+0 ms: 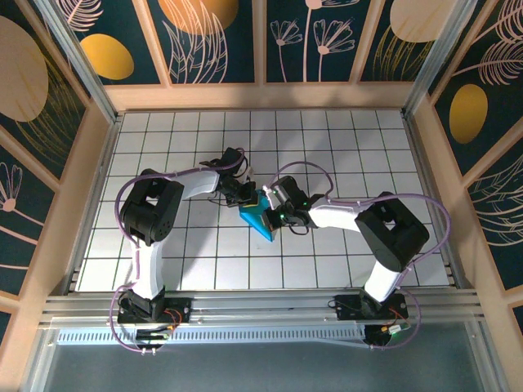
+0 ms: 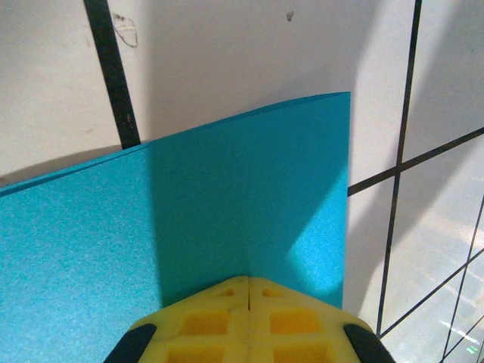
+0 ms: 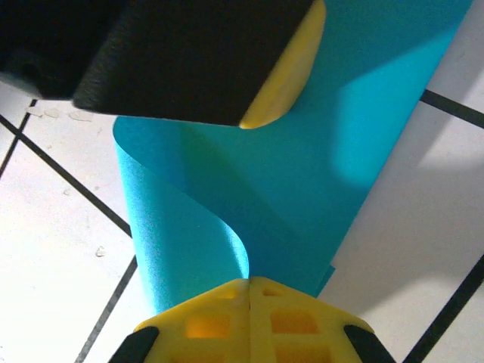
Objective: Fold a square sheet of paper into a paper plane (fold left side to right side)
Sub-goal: Third fold the triangle at the center of the table.
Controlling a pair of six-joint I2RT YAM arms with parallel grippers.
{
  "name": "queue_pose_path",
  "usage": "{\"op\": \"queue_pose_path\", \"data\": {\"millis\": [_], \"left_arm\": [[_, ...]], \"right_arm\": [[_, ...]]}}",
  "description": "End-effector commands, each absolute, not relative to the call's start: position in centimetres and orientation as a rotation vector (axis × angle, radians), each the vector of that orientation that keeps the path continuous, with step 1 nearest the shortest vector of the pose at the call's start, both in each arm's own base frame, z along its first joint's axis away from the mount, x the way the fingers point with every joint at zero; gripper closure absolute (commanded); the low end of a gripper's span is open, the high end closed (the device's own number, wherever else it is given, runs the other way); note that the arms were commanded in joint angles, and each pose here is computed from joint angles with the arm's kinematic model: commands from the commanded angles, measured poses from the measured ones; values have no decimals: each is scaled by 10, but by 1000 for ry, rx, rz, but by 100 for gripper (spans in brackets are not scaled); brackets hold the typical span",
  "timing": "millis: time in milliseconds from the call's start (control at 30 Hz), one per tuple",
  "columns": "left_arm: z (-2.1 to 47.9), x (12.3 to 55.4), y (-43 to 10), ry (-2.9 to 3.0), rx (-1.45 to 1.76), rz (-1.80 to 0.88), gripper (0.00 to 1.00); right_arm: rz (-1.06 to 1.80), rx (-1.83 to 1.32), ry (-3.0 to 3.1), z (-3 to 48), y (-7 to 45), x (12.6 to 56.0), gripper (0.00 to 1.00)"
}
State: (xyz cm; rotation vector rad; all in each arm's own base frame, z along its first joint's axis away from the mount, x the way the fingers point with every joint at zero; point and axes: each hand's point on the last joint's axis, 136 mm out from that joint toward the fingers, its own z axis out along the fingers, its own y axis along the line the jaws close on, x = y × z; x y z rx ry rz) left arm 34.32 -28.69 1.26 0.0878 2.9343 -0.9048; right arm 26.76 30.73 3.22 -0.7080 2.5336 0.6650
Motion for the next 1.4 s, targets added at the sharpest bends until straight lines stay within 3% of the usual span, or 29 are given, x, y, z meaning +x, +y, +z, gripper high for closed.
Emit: {"op": "queue_pose_path", "data": {"millis": [0,1367], "left_arm": [[-14,332,-275,3010,66,-789,100],[-10,334,-278,3001,72,-803,99]], "right_arm": [[643,-670,2546,30,306,275,100],[583,-663,2604,8,298,273,100]]}}
